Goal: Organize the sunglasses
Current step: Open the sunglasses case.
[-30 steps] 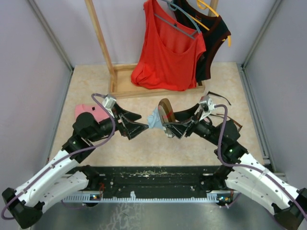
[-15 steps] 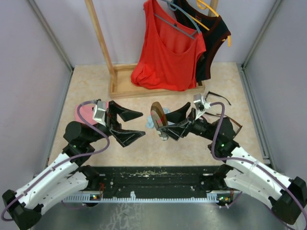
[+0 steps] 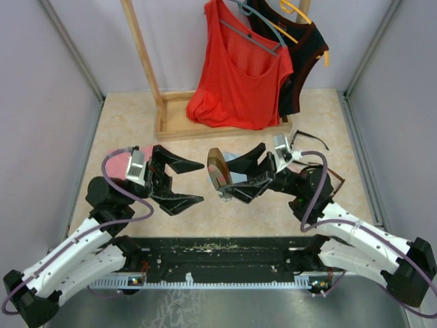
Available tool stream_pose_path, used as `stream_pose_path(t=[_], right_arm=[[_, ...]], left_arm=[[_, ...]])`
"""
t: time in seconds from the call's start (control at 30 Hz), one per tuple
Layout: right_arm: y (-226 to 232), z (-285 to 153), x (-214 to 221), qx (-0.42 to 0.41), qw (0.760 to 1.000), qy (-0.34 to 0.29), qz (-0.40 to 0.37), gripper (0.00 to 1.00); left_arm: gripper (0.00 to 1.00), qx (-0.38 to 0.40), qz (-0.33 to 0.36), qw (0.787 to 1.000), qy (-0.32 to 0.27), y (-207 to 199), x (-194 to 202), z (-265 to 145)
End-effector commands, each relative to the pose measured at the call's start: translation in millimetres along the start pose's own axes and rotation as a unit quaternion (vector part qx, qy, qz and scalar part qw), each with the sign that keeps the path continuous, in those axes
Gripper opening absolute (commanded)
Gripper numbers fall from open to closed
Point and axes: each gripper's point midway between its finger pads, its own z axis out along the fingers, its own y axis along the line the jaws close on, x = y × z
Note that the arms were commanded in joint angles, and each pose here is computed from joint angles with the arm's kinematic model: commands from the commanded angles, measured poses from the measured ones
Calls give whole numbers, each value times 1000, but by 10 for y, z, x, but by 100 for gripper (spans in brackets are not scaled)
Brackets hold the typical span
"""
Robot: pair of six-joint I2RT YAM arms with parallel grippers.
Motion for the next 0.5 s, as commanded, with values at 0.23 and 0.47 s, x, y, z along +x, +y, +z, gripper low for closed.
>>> stream_pose_path(t=[0.23, 0.47], right_arm=[[503, 98, -377, -119, 987, -39, -106, 0], [453, 165, -355, -118, 987, -39, -103, 0]], left_arm=[[100, 64, 47, 996, -44, -326, -357, 4], [100, 70, 35, 996, -51, -311, -395, 61]])
